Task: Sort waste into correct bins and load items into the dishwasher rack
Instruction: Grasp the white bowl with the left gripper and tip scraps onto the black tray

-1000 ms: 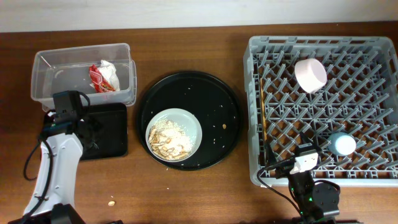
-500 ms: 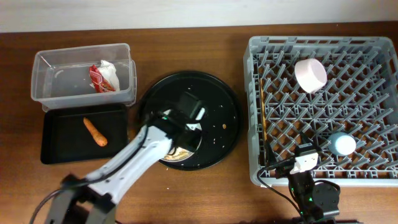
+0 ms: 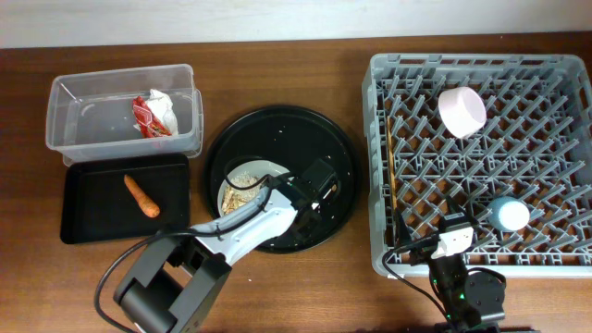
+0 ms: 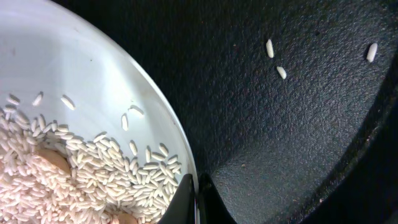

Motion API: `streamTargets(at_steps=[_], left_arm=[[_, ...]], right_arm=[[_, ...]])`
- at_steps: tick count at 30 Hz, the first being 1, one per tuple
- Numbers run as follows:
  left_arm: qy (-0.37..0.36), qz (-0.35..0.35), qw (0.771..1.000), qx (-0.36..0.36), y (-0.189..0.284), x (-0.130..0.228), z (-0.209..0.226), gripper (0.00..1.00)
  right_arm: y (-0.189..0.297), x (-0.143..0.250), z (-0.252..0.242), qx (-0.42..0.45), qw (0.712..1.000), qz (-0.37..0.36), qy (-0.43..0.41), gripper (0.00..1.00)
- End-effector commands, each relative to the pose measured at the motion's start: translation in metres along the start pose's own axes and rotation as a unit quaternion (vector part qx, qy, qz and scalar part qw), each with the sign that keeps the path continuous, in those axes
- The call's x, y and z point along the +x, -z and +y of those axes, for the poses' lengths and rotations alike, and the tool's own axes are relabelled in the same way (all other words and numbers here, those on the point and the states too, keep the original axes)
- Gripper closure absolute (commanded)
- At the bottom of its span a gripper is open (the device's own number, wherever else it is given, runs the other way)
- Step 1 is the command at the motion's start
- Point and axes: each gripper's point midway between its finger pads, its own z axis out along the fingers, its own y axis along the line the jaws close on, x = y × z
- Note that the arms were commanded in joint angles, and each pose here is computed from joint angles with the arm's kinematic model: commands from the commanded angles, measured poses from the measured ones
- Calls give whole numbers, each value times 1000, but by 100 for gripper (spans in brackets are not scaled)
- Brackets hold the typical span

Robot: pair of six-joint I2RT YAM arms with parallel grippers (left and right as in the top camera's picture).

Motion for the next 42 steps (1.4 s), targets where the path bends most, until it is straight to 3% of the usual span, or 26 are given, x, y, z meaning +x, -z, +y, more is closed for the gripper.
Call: streamTargets(at_steps=[1, 4, 7, 10, 15, 16, 20, 23, 27, 29, 31, 33, 36, 40, 42], left_arm=[[11, 3, 999, -35, 15, -17, 13, 100], [100, -39, 988, -114, 83, -56, 51, 100], [168, -66, 977, -113, 113, -61, 78, 100], [243, -53, 968, -24, 127, -40, 114, 100], [295, -56, 944, 137, 129, -5, 175, 100], [307, -71, 933, 174, 133, 0, 184, 100], [380, -85, 899, 201, 138, 31, 224, 100], [418, -138, 858, 264, 155, 51, 250, 100], [400, -266, 800, 360, 199, 63, 267, 99], [386, -316, 784, 369, 215, 76, 276, 99], [347, -413, 751, 380, 248, 87, 282, 100], [335, -457, 739, 364, 264, 102, 285, 99], [346, -466, 736, 349, 266, 113, 292, 100], [239, -437, 761, 414, 265, 51, 236, 99], [157, -451, 741, 472, 277, -1, 197, 100]], right_arm=[[0, 3, 1, -3, 1000, 1, -1, 2], [0, 3, 1, -3, 1000, 1, -1, 2], [0, 3, 1, -3, 1000, 1, -1, 2], [0, 3, 1, -3, 1000, 1, -1, 2], [0, 3, 1, -3, 1000, 1, -1, 2], [0, 3, 1, -3, 1000, 1, -1, 2], [0, 3, 1, -3, 1000, 1, -1, 2], [0, 3, 1, -3, 1000, 1, -1, 2], [0, 3, 1, -3, 1000, 1, -1, 2], [0, 3, 1, -3, 1000, 1, -1, 2], [0, 3, 1, -3, 1000, 1, -1, 2], [0, 3, 1, -3, 1000, 1, -1, 2], [0, 3, 1, -3, 1000, 1, -1, 2], [0, 3, 1, -3, 1000, 1, -1, 2], [0, 3, 1, -3, 1000, 1, -1, 2]])
